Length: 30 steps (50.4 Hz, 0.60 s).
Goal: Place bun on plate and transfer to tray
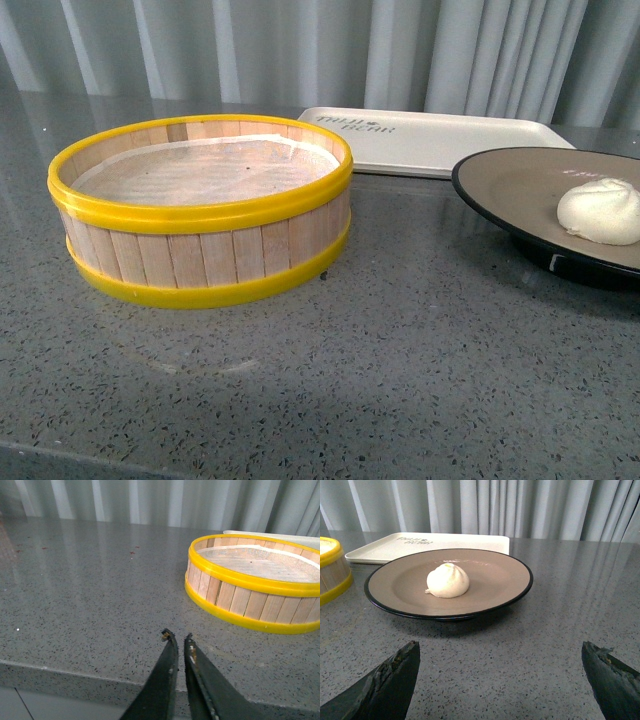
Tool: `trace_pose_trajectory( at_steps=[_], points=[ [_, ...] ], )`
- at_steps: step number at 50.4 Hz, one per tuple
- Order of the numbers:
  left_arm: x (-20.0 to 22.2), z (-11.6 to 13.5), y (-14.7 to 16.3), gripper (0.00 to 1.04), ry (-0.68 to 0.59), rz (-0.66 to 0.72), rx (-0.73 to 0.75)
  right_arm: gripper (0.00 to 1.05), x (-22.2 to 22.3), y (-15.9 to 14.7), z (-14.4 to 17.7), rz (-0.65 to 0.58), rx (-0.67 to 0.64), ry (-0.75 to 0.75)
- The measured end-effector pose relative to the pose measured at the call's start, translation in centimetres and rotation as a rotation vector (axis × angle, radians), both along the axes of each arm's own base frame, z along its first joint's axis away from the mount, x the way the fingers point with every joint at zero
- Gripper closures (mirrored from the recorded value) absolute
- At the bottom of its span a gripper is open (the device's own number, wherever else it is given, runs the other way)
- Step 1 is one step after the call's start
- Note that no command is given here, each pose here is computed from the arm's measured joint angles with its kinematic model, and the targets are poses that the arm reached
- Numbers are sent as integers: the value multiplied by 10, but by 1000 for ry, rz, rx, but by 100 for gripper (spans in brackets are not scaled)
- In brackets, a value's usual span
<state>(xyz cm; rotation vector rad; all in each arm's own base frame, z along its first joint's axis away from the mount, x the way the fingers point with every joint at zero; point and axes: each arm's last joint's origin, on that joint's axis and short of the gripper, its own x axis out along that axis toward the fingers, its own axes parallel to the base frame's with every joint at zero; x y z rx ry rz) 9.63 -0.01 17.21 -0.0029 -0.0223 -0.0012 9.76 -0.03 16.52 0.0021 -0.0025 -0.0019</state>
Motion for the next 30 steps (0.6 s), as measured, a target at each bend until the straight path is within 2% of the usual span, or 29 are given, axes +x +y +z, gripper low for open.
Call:
trace_pose_trajectory(
  at_steps=[10, 11, 14, 17, 21, 25, 30],
  points=[
    [0, 0, 0, 56, 0, 0, 0, 8, 0, 0, 0, 0, 0, 0],
    [0, 0, 0, 50, -1, 0, 0, 8, 1, 0, 1, -20, -18, -10],
    [0, 0, 0, 41, 0, 0, 0, 8, 4, -3, 8, -182, -85, -59],
    [0, 0, 0, 33, 0, 1, 0, 8, 9, -8, 17, -270, -118, -96],
    [0, 0, 0, 22, 0, 0, 0, 8, 19, -17, 31, -326, -134, -137],
    [0, 0, 0, 5, 0, 0, 0, 8, 40, -37, 56, -339, -87, -198],
    [0, 0, 0, 7, 0, 0, 0, 8, 71, -60, 72, -311, 61, -170]
  ],
)
